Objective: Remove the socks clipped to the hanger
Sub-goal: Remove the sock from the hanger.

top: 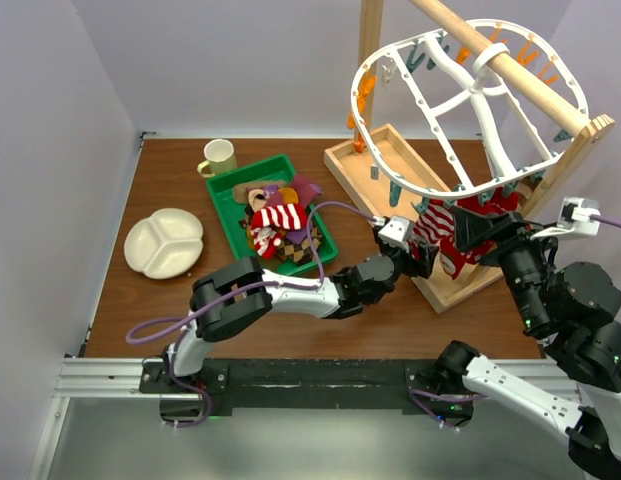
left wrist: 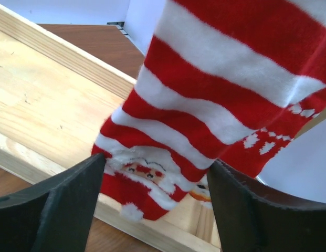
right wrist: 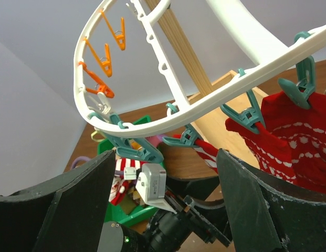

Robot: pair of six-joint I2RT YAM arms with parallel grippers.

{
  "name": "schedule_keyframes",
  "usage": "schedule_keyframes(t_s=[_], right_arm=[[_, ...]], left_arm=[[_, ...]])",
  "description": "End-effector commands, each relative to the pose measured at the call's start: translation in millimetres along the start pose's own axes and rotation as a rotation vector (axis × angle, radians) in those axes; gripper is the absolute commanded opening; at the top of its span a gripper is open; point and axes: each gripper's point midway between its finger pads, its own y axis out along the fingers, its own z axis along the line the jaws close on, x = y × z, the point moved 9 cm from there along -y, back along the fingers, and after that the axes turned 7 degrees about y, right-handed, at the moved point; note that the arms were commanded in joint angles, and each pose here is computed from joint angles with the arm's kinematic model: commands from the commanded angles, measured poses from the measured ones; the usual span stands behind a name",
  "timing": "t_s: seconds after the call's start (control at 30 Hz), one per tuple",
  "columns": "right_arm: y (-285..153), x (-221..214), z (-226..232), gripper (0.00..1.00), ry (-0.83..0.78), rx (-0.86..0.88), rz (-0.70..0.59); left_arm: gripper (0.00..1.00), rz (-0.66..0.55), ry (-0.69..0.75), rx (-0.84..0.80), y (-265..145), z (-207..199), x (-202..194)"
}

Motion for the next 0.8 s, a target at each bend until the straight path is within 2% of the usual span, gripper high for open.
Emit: schedule_keyframes(t_s=[0.0,0.07,0.1,0.17,0.2,0.23,0.27,0.77], right_arm=[[-3.2,5.1,-1.7,0.82,-0.005,-0.001,-0.016],[-4.1,4.7,-3.1,0.82,-0.005,-0.003,-0.017],[-4.0,4.2,-3.3,0.82,-0.004,-0.003,-0.017],[-5.2,3.6,-4.8,0.81,-0.002,-0.002,-0.019],[-5.1,3.4,-5.1,0.81,0.002,-0.004,-0.022],[-5.7,3.4,-5.6,0.80,0.006,-0.003,-0.024],[-5.7,1.9,-6.3,0.80,0.004,-0.003,-0.021],[6.4,-19.2,-4.5,0.77,0.006,-0.007,0.017]], left_arm=[[0.66,-0.147,-0.033,0.012,9.2,-5.1,26.1],[0.50,-0.156,-0.021,0.000,5.1,-3.9,27.1],[0.36,-0.163,-0.018,-0.007,3.6,-3.6,28.8],[0.24,-0.177,-0.011,-0.012,-1.6,-1.4,34.3],[0.09,-0.185,-0.013,-0.012,-3.4,-0.7,37.1],[0.03,-0.181,-0.006,-0.012,-6.2,1.2,36.9],[0.00,-0.191,-0.009,-0.014,-9.1,1.2,44.1],[0.00,-0.214,-0.002,0.088,-68.7,48.4,76.5]])
